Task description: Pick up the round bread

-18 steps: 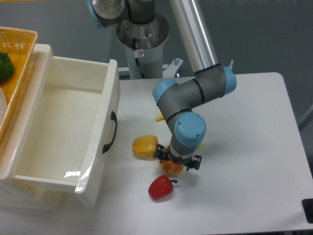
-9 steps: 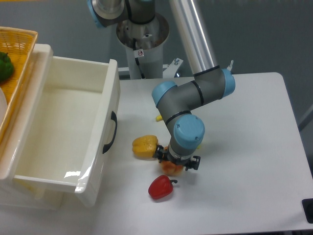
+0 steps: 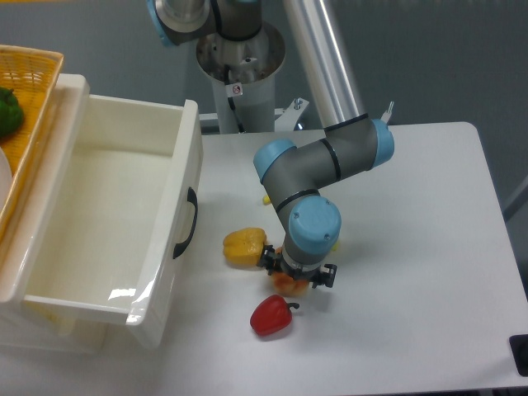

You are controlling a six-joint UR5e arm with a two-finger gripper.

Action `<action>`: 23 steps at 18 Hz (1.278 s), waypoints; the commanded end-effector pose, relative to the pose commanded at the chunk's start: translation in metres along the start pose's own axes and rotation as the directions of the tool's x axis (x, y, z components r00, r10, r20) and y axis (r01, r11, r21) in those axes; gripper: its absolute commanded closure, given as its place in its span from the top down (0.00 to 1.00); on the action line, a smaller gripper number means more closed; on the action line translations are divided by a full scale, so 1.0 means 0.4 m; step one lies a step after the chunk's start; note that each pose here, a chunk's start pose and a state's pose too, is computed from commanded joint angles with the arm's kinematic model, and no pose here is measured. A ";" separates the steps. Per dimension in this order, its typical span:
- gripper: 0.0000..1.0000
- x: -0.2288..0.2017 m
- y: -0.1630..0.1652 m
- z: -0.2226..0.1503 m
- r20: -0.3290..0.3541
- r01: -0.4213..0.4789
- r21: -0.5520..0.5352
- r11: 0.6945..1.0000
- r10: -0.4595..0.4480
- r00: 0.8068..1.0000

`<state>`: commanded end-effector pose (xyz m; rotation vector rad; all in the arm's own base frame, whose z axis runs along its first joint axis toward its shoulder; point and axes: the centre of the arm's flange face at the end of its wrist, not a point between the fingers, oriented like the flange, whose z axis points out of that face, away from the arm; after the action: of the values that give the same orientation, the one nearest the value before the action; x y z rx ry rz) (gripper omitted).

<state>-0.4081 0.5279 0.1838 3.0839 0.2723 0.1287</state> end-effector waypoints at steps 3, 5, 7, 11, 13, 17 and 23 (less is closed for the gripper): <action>0.98 0.000 0.000 0.000 0.000 0.000 0.000 1.000 0.000 1.000; 0.92 0.000 0.000 0.000 0.000 0.000 0.000 1.000 0.000 1.000; 0.79 0.000 0.000 0.000 -0.001 0.000 -0.001 1.000 0.000 1.000; 0.47 0.000 0.000 0.000 -0.001 0.002 -0.001 1.000 -0.002 1.000; 0.36 0.000 -0.001 -0.004 0.000 -0.002 0.002 1.000 0.002 1.000; 0.19 -0.001 -0.002 -0.009 0.002 -0.005 0.004 1.000 0.005 1.000; 0.18 -0.016 -0.012 -0.068 0.023 -0.006 0.035 0.999 0.005 1.000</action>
<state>-0.4176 0.5326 0.2101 3.1189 0.2675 0.0900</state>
